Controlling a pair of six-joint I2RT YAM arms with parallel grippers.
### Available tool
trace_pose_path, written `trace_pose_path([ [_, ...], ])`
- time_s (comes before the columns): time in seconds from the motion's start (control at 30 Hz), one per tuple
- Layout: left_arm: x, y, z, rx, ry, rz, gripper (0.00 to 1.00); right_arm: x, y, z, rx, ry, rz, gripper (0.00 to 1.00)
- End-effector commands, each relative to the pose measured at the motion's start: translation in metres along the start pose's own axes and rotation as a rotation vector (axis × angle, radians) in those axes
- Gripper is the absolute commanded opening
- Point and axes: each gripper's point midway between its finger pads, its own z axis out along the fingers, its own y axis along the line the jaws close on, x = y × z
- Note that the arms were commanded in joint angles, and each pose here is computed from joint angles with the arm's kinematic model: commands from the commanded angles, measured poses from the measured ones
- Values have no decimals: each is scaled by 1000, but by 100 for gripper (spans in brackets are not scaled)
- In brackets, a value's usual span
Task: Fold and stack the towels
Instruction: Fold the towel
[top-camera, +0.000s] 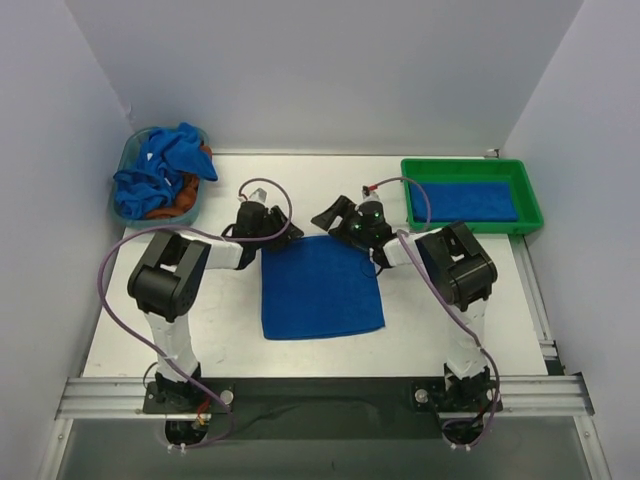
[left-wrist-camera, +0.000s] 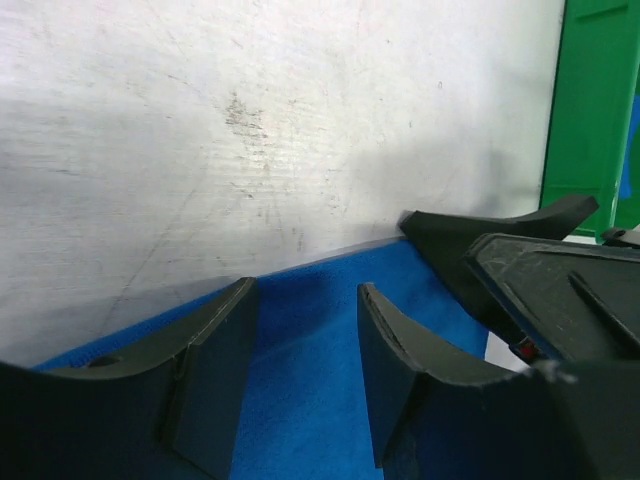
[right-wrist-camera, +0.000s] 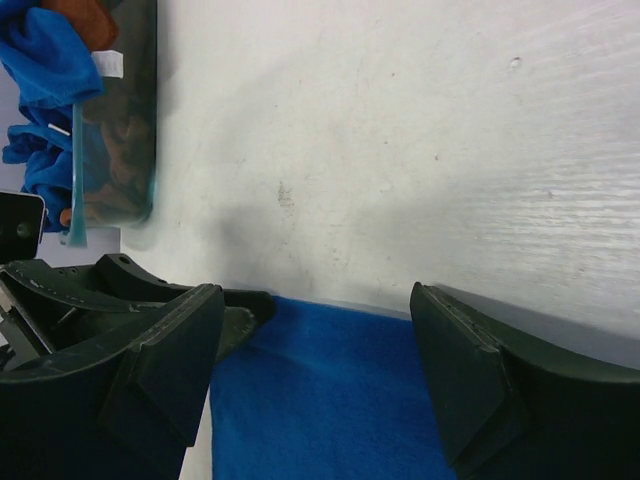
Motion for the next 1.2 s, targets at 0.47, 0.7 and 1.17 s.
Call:
trace_pose_path([
  [0.47, -44, 33, -35, -23, -191, 27, 56, -52, -70, -54, 114, -234, 91, 77],
  [0.7, -73, -2, -62, 32, -268, 75, 59, -75, -23, -63, 39, -180, -10, 77],
  [1.17, 27, -9, -76, -246, 91, 320, 48, -9, -61, -147, 475, 279, -224, 46],
])
